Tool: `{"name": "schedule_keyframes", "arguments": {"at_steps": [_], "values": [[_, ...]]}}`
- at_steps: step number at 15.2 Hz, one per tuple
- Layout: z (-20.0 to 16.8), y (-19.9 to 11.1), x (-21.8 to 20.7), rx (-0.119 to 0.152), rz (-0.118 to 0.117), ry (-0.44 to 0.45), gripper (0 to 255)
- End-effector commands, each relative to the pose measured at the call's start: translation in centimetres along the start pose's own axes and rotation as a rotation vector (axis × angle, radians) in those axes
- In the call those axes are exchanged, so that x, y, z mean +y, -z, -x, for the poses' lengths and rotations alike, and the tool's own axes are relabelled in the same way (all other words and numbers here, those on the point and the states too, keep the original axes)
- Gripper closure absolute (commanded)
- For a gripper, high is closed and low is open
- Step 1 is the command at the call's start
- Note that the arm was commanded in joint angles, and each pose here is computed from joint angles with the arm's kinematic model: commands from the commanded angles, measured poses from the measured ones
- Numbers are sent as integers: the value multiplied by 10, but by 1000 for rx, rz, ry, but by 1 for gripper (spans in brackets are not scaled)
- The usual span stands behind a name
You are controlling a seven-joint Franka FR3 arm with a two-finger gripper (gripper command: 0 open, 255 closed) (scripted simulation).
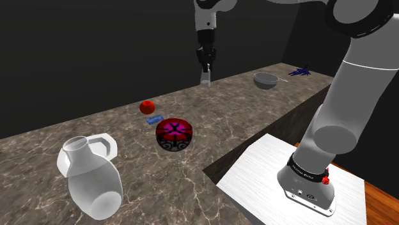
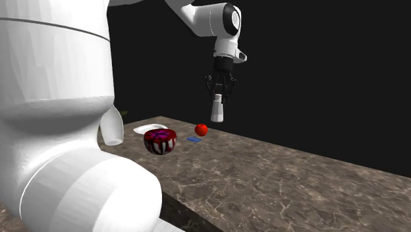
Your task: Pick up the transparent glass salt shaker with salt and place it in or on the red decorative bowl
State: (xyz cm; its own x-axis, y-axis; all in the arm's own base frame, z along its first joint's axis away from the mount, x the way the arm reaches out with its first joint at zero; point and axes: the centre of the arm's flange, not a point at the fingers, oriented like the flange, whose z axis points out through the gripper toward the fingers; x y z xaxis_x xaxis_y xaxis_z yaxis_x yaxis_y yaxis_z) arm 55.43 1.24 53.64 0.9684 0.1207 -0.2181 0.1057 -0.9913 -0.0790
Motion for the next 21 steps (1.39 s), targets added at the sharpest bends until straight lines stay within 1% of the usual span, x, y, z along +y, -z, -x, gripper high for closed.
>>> {"name": "schedule_keyframes", "arguments": {"at_steps": [1, 19, 20, 21], "values": [[5, -1, -28, -1, 0, -1, 255], [33, -2, -264, -1, 0, -1, 255], [35, -2, -276, -1, 0, -1, 255], [33, -7, -275, -1, 0, -1, 255]]}}
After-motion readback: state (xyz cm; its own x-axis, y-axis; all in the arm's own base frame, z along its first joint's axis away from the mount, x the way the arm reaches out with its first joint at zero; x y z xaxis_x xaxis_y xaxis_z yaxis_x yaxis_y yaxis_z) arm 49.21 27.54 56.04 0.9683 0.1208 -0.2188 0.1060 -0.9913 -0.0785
